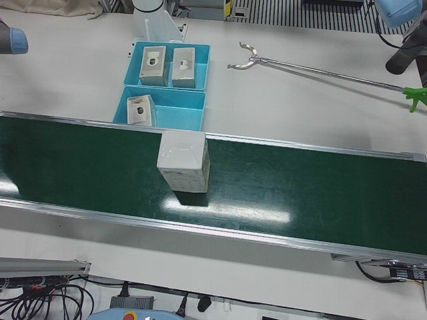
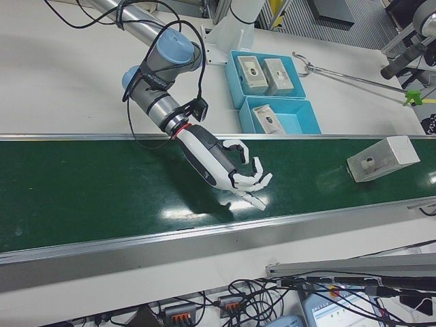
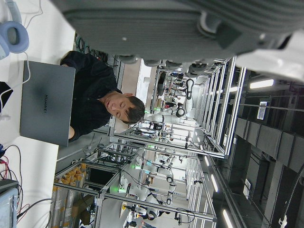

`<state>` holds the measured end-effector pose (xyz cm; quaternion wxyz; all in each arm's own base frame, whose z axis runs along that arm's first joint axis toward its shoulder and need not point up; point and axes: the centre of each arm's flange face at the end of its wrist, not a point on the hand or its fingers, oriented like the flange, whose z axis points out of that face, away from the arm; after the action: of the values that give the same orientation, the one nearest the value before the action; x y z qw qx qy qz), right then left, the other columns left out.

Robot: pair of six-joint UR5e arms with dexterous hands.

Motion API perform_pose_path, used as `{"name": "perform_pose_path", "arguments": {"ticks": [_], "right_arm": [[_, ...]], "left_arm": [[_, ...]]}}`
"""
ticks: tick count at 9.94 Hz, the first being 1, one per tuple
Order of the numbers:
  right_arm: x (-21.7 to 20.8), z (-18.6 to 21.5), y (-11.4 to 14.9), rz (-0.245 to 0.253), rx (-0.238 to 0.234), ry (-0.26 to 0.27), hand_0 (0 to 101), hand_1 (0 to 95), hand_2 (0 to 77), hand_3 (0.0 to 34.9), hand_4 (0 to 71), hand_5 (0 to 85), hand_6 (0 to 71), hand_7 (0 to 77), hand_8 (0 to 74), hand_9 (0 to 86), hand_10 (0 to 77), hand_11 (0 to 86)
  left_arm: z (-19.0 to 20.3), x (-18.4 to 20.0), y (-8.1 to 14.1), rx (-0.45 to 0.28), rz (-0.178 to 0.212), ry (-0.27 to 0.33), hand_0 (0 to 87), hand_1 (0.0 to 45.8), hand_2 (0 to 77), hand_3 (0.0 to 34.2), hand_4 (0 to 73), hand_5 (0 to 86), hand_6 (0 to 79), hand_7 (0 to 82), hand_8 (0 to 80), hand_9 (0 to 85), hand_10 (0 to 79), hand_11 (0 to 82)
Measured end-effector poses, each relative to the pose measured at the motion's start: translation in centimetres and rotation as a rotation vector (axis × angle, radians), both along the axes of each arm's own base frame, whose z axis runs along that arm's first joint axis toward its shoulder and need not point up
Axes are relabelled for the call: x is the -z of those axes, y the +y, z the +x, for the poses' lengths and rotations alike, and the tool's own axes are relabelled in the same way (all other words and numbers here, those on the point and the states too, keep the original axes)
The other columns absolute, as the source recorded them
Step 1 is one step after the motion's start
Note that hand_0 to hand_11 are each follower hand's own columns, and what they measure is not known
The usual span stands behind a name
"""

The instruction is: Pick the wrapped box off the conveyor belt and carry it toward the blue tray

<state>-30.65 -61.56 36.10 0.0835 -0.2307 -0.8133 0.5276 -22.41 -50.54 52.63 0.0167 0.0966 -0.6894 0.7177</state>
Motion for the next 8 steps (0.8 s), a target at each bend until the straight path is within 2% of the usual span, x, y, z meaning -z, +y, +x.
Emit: {"name": "perform_pose_path", "arguments": {"ticks": [1,3,4,5,6,7,8], "right_arm": [[0.01,0.1,-0.05,0.0,-0.001,-0.001,59,36.0,60.5,1.8,34.9,59.5,19.1,34.4,5.4,9.8,6.0,11.4],[-0.05,0.14,-0.05,0.0,-0.001,-0.001,61,36.0,60.5,1.6,34.4,59.5,18.5,33.3,4.4,9.3,6.0,11.4],[-0.04,0.08,-0.03,0.0,0.0,-0.001,59,26.7,53.5,1.8,27.3,49.1,12.5,22.9,2.2,4.4,3.3,6.5],[-0.04,0.01,0.01,0.0,0.001,-0.001,59,26.7,53.5,1.8,27.3,49.1,12.5,22.9,2.2,4.4,3.3,6.5],[-0.05,-0.05,0.04,0.0,0.002,-0.001,56,20.7,28.4,1.6,25.1,37.1,9.8,22.4,2.7,4.4,2.2,6.0],[-0.07,-0.05,0.05,0.0,0.003,-0.001,56,20.7,28.4,1.6,26.2,22.4,9.8,22.4,2.7,3.3,2.2,6.0],[-0.06,-0.02,0.03,0.0,0.002,-0.001,53,13.1,18.0,1.8,32.2,24.5,9.8,22.4,0.5,2.7,2.2,2.2]], "left_arm": [[0.0,0.0,0.0,0.0,0.0,0.0,0.0,0.0,0.5,0.0,0.0,1.1,0.0,0.5,0.5,0.5,0.5,0.0],[0.0,0.0,0.0,0.0,0.0,0.0,0.0,0.0,0.5,0.0,0.0,1.1,0.0,0.5,0.5,0.5,0.5,0.5],[0.0,0.0,0.0,0.0,0.0,0.0,0.0,0.0,1.1,0.0,0.0,1.1,0.0,0.5,0.5,0.5,0.5,0.5],[0.0,0.0,0.0,0.0,0.0,0.0,0.0,0.0,1.1,0.0,0.0,1.1,0.5,0.5,0.5,0.5,0.5,0.0],[0.0,0.0,0.0,0.0,0.0,0.0,0.0,0.0,1.1,0.0,0.0,1.1,0.5,0.5,0.5,0.5,0.5,0.0],[0.0,0.0,0.0,0.0,0.0,0.0,0.0,0.0,0.5,0.0,0.0,1.1,0.0,0.5,0.5,0.5,0.5,0.0],[0.0,0.0,0.0,0.0,0.0,0.0,0.0,0.0,0.5,0.0,0.0,1.1,0.0,0.5,0.5,0.5,0.5,0.0]]}}
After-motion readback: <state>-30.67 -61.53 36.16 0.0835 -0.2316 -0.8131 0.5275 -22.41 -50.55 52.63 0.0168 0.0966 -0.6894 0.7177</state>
